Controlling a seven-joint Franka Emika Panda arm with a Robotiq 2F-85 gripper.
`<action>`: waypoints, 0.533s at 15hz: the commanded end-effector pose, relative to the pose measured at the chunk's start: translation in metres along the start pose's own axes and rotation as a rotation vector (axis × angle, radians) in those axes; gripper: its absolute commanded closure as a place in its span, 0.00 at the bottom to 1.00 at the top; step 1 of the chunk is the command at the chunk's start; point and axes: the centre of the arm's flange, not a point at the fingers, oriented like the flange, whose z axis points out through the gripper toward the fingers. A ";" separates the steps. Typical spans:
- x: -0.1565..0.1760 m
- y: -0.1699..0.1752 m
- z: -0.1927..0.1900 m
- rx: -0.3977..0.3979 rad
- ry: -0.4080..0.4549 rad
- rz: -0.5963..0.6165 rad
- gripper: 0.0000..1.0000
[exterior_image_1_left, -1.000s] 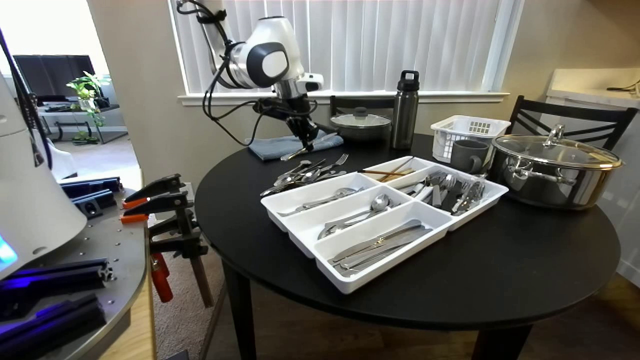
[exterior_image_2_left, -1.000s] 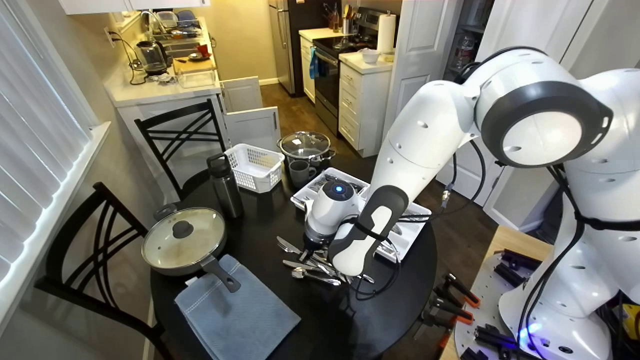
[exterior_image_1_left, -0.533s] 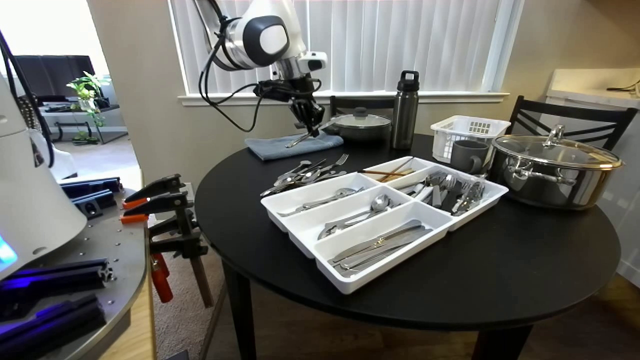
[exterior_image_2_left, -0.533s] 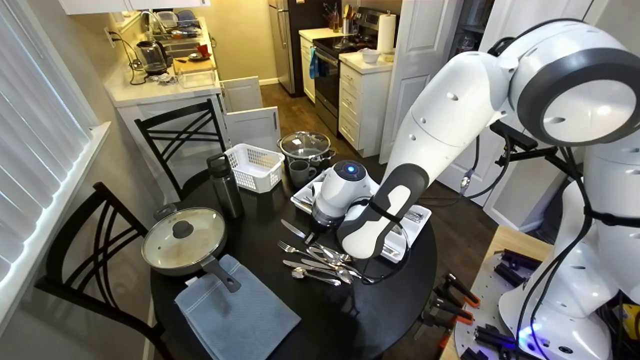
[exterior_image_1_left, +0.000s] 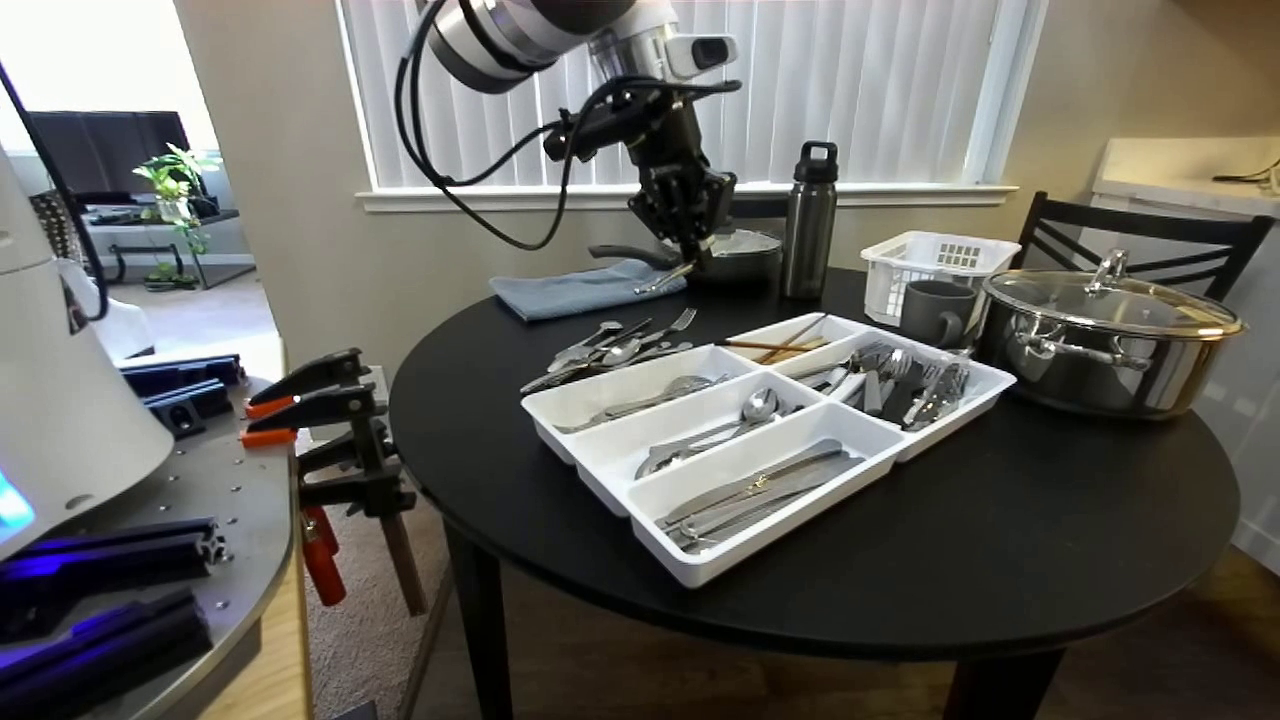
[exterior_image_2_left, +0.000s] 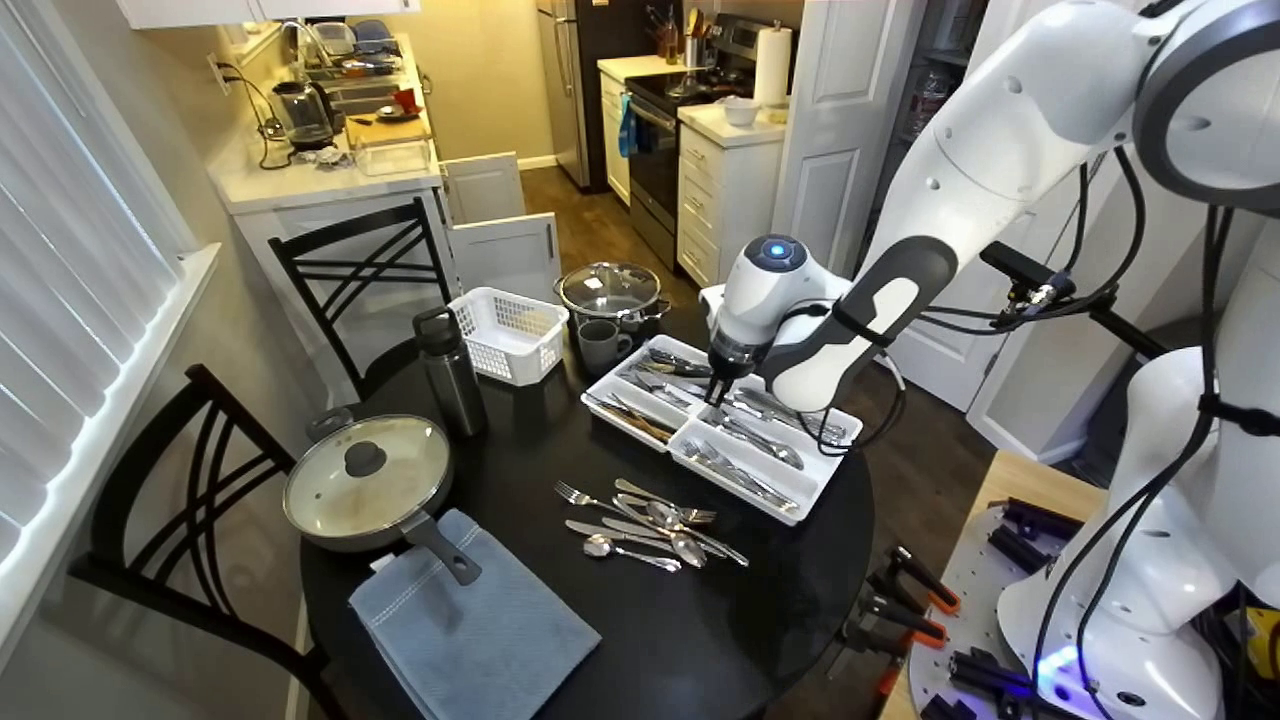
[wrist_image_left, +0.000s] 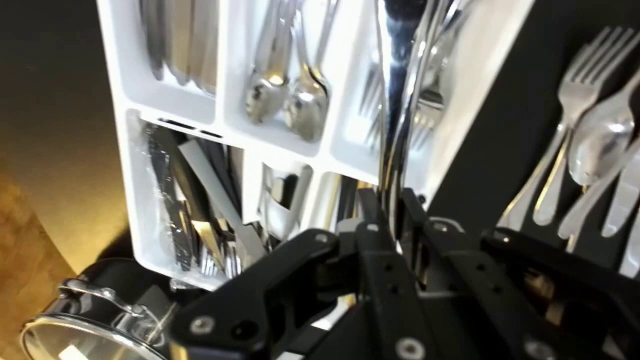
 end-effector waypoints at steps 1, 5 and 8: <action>-0.039 0.050 0.008 0.013 -0.045 -0.051 0.97; -0.090 0.094 0.049 -0.004 -0.151 0.010 0.97; -0.122 0.119 0.070 -0.016 -0.210 0.066 0.97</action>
